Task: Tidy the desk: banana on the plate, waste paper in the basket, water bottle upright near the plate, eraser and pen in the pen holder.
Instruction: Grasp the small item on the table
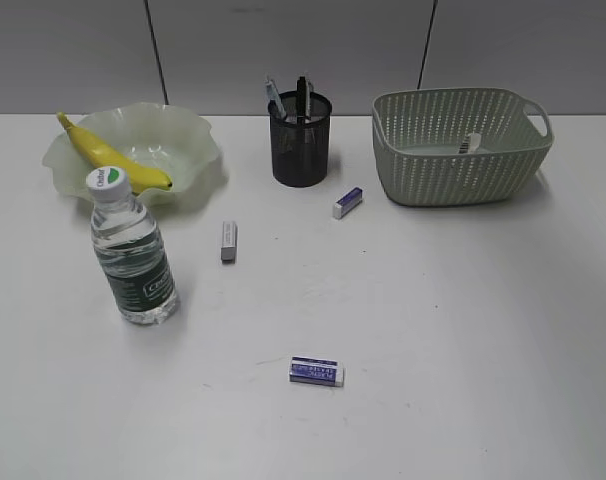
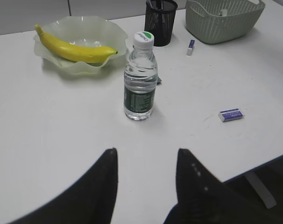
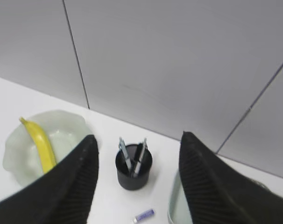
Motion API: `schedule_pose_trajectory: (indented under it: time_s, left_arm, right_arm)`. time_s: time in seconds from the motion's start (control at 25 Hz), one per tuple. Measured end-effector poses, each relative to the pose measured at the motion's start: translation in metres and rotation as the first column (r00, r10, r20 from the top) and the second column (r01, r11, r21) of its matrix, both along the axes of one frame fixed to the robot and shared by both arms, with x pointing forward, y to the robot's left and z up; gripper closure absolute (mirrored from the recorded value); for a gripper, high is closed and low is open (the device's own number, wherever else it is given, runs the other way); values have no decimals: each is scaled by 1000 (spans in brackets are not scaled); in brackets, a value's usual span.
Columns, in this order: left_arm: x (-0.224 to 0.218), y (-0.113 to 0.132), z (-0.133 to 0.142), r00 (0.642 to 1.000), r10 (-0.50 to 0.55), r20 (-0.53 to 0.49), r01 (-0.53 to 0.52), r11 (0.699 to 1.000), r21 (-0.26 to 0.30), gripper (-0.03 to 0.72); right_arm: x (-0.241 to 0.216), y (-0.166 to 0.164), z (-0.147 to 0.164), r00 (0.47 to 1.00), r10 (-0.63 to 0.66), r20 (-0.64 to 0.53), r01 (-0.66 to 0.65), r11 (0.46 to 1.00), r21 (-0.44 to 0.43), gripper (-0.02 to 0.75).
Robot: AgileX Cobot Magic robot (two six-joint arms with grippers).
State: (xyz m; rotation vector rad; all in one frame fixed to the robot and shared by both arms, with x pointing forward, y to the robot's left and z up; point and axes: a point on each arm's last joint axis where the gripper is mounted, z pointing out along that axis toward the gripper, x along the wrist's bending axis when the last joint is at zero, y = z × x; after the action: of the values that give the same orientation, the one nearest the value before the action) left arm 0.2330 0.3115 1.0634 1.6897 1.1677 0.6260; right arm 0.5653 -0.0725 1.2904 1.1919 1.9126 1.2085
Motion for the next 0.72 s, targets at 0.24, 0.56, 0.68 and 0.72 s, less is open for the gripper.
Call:
schedule_pose_trajectory:
  time_s: [0.24, 0.56, 0.68, 0.72]
  left_arm:
    - [0, 0, 0, 1000, 0, 0, 0, 1000, 0, 378]
    - [0, 0, 0, 1000, 0, 0, 0, 1000, 0, 378]
    - [0, 0, 0, 1000, 0, 0, 0, 1000, 0, 378]
    - [0, 0, 0, 1000, -2, -1, 2, 1000, -2, 378]
  right_arm:
    - [-45, -39, -14, 991, -41, -125, 22, 989, -147, 295]
    - [-129, -107, -80, 949, -115, -293, 23, 954, -300, 295]
    - [-165, -134, -106, 937, -131, -325, 23, 948, -318, 295]
    - [-175, -142, -118, 930, -138, -341, 19, 944, -330, 295]
